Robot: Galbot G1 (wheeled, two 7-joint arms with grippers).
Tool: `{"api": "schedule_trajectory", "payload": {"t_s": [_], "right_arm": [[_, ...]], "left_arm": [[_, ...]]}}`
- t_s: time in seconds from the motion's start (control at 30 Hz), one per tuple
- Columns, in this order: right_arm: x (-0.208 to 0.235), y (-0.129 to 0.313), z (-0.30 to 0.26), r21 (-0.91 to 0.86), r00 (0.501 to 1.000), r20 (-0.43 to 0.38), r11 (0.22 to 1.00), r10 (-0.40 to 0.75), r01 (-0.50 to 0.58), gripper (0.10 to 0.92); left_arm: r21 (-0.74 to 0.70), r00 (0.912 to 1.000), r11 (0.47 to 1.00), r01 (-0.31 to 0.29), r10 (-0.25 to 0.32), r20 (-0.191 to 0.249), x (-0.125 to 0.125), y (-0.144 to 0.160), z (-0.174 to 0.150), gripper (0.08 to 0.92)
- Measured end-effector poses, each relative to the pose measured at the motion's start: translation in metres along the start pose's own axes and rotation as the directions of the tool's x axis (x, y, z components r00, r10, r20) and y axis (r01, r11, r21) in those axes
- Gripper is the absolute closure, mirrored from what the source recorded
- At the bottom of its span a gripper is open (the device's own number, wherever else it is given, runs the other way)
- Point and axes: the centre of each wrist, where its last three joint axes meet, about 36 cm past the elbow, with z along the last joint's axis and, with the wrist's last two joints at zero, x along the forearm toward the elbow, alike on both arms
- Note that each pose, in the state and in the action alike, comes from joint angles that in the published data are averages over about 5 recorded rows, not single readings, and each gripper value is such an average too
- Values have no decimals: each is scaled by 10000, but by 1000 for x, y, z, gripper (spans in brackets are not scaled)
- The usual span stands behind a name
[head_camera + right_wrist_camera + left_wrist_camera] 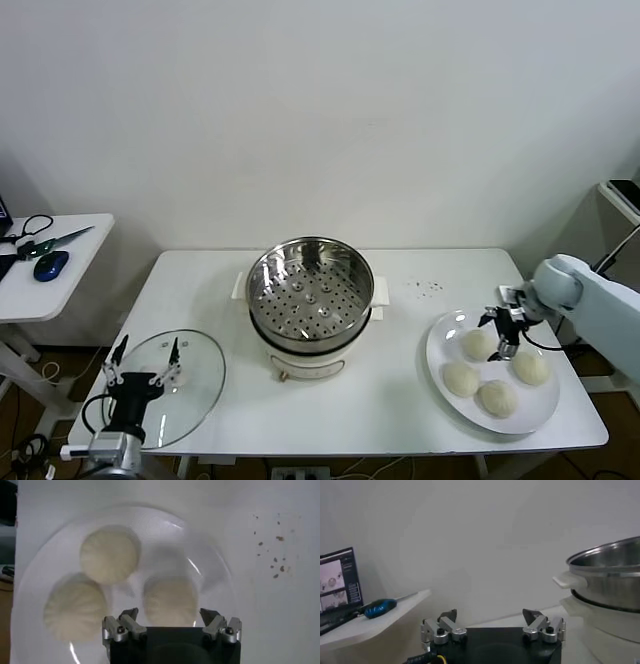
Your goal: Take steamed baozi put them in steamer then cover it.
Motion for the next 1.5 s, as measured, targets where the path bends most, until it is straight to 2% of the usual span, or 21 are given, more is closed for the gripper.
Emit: {"api": "schedule_trajectory", "payload": {"t_s": [0.5,0.73,1.03,1.27,1.5], "right_arm": [[-14,-8,-7,188,9981,-417,9988,-452,460,204],[-18,-8,-9,270,9975,-494,9982,-514,528,282],[-12,-9,-11,432,9980,-398,9978,-483,500,317],[16,-28,-31,1247,9996,13,9918,-292,288,311],[78,-65,-82,3209,9997,224,9471,-42,-32,310]], "left_arm": [[-61,10000,10000,68,-69,-65,-2,4,3,177],[-104,9999,9999,-15,13,-154,0,2,4,177],[-170,9999,9999,-23,20,-171,0,3,4,177],[-231,9998,9997,-70,65,-199,2,5,4,177],[-262,9998,9996,-116,111,-162,5,5,1,177]]}}
